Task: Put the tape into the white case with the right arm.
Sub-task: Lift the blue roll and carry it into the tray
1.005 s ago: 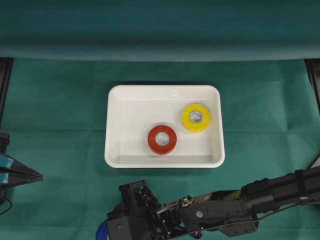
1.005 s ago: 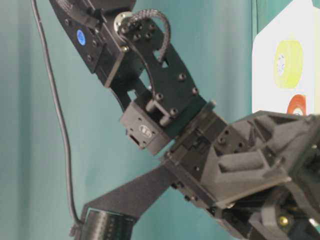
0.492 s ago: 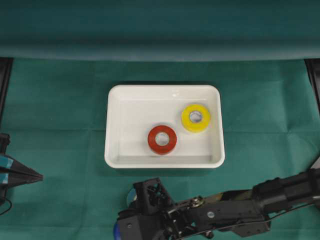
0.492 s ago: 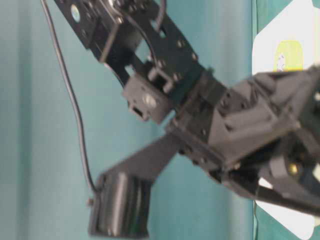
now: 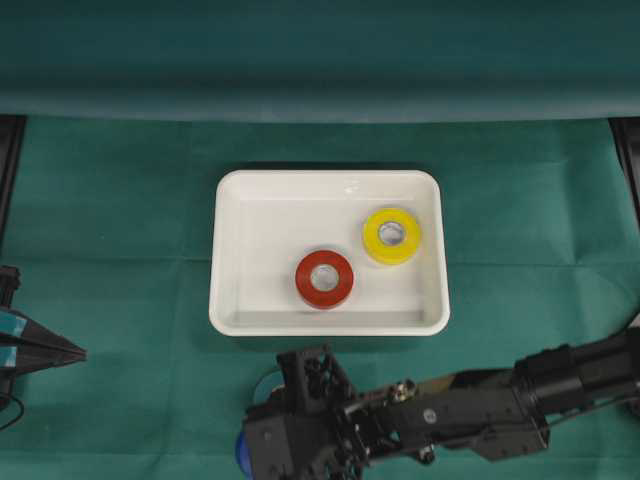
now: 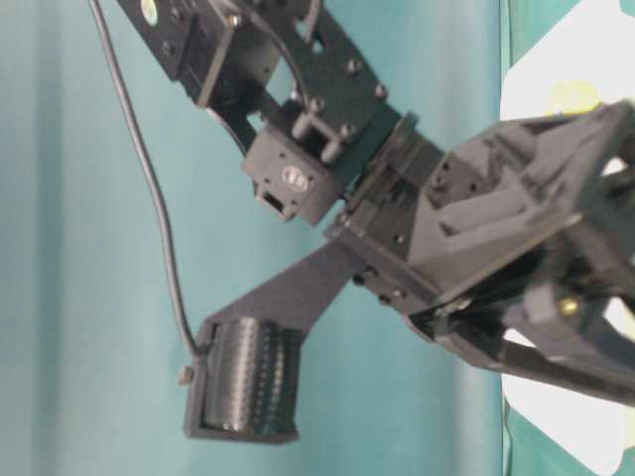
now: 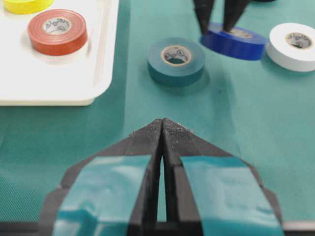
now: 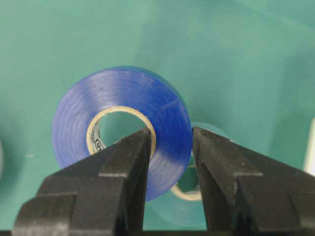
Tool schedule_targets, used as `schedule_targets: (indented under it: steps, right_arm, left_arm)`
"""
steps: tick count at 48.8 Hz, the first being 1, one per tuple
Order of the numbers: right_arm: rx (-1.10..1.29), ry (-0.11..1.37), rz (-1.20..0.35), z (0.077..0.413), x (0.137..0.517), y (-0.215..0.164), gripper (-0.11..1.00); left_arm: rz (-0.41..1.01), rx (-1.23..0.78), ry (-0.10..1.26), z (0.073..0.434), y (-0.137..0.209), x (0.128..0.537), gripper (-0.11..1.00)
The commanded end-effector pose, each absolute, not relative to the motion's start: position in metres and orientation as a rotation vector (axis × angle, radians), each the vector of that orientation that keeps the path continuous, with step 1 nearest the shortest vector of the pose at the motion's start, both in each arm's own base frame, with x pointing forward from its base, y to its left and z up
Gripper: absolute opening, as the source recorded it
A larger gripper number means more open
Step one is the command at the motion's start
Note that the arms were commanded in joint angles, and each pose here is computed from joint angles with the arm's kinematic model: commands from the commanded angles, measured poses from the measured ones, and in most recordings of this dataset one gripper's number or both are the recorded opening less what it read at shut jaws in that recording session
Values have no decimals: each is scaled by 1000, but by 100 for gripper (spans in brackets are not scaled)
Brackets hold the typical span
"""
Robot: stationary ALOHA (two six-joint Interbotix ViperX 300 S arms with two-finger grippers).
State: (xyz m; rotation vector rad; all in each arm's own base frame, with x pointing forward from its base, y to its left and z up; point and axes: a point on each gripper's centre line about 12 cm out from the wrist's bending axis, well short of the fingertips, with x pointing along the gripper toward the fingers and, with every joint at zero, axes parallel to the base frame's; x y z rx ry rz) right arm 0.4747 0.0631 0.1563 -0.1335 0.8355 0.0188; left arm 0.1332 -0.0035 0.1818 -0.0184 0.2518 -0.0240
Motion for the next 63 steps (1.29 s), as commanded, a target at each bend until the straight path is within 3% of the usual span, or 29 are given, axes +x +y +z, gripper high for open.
schedule_targets:
  steps: [1, 44, 63]
  right_arm:
    - [-113, 742, -9, 197, 480, 48, 1]
    - [-39, 637, -286, 207, 477, -121, 1]
    - [-10, 636, -352, 191, 470, -165, 1]
  left_arm:
    - [-21, -21, 236, 187, -3, 135, 0]
    - [-21, -21, 236, 187, -3, 135, 0]
    - [-21, -19, 235, 187, -3, 135, 0]
